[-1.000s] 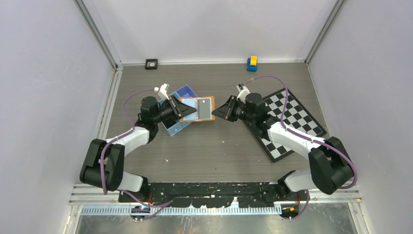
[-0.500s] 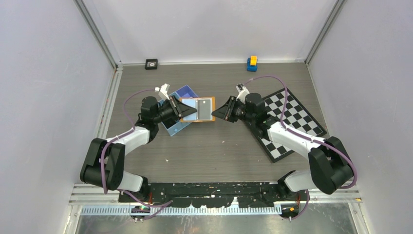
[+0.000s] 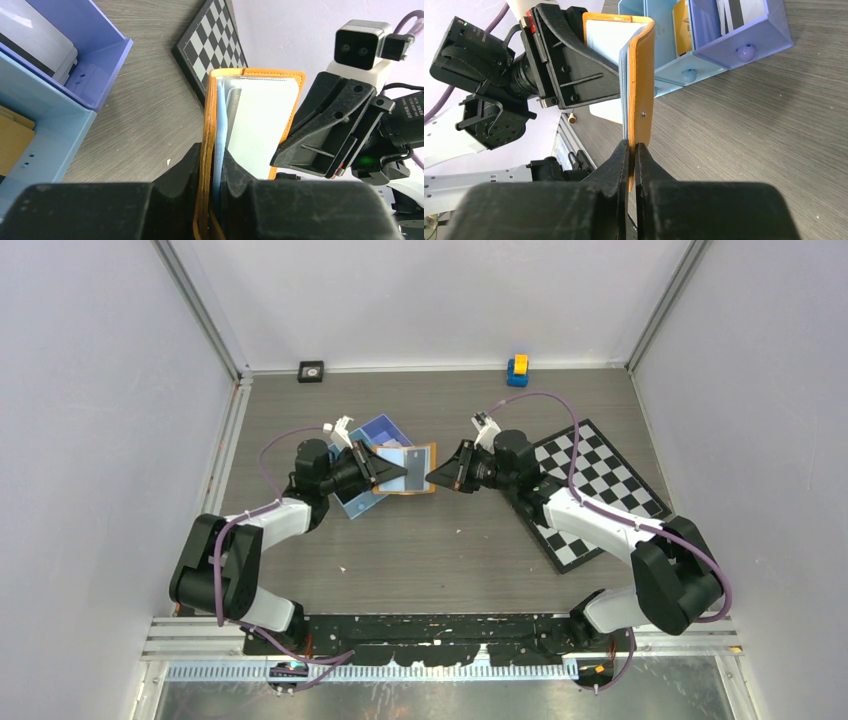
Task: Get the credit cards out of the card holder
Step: Remove the credit card from the card holder.
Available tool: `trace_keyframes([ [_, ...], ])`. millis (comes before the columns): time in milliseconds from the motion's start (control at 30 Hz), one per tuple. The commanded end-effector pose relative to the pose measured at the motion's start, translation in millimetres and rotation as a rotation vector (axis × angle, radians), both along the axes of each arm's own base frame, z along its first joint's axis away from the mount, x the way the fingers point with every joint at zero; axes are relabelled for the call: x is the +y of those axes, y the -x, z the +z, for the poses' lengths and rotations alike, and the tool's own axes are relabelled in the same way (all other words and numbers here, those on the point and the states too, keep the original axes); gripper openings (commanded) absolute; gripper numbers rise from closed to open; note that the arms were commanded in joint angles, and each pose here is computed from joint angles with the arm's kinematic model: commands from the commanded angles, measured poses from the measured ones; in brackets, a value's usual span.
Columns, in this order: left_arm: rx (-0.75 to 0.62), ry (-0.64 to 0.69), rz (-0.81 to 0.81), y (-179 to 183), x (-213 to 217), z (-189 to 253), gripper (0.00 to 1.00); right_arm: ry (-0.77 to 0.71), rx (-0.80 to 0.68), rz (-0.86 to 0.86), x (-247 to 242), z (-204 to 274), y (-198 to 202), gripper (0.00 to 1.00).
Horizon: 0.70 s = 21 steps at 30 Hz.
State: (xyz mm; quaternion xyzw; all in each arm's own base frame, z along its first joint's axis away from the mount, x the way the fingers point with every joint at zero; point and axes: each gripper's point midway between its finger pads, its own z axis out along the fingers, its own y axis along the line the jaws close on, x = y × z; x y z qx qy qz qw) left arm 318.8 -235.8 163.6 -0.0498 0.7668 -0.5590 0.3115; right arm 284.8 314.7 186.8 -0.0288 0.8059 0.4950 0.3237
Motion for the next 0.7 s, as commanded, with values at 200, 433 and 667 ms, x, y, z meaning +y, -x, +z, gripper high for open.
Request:
trace_keyframes([
  [200,-0.088,0.024,-0.070,-0.3,-16.2,27.7,0.00,-0.021,-0.072,0.042,12.7,25.3,0.0,0.02],
  [433,-0.092,0.021,-0.074,1.5,-17.8,29.8,0.00,0.047,-0.054,-0.025,3.5,14.1,-9.1,0.01],
  [667,-0.094,0.007,-0.075,1.8,-17.9,28.7,0.00,0.154,-0.033,-0.100,-9.5,-2.1,-20.2,0.02],
])
